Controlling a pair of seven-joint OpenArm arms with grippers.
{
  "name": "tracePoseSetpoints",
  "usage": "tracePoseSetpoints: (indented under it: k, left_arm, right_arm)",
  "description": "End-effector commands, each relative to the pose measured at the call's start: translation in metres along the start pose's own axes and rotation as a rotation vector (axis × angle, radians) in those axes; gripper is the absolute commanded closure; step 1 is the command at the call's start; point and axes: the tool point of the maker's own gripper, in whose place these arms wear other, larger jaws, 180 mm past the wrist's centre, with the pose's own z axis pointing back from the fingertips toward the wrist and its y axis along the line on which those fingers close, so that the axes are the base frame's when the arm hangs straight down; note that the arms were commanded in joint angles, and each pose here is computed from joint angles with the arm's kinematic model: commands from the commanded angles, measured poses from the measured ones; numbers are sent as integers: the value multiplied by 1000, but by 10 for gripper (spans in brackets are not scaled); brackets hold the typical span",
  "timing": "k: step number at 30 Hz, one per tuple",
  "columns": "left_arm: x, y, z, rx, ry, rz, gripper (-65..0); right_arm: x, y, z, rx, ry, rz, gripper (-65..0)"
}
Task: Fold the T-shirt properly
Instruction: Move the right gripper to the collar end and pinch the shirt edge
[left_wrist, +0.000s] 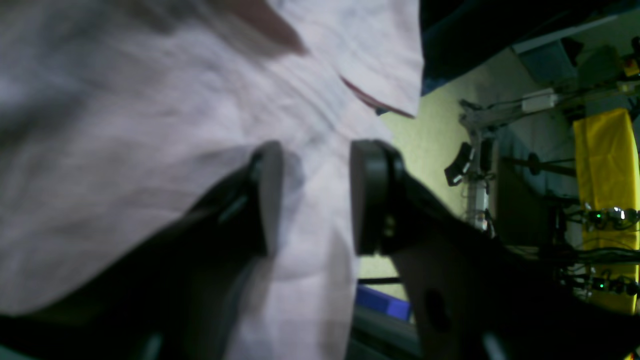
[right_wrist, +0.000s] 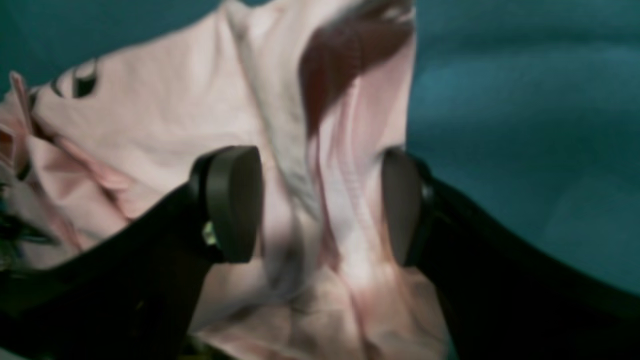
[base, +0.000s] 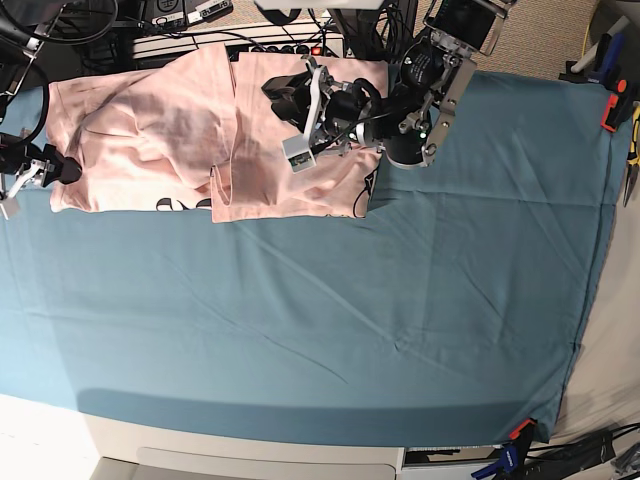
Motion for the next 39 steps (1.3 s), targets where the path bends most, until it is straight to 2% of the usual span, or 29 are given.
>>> tracePoseSetpoints:
  k: [1,4,11,14,19,26,28,31,33,36,39]
  left_arm:
    - [17,-5,2,-18,-54,-25,-241]
    - [17,-5,2,-18,-54,-25,-241]
    - [17,-5,2,-18,-54,-25,-242]
    - [17,-5,2,-18,-55,-25,-241]
    - [17,-5,2,-18,-54,-25,-241]
    - [15,-6,1,-21,-54,-20,-241]
    - [14,-6,1,-22,-54,-18,-241]
    - [15,-6,1,-22,-54,-18,-241]
    - [14,-6,1,-22,-53,-18,-241]
    - [14,-6,1,-22,-53,-18,-241]
    - [14,-6,1,-22,-53,-18,-241]
  right_arm:
    - [-3,-18,10,-96,43,16,-386]
    - [-3,-26,12,-148,49,26,-386]
    - [-2,-27,11,-153,43,21,-386]
    - [-9,-21,5,-124,60,10,-386]
    - [-23,4,-12,-11,100,-5,-386]
    - [-24,4,-13,-10,102,-3,-379]
    - [-23,4,-13,-10,102,-3,-314]
    - [-23,4,-13,-9,101,-3,-145]
    - [-23,5,-13,-7,99,-4,-62]
    - [-23,5,-13,-8,99,-3,-4]
    - [-21,6,-13,2,91,-6,0]
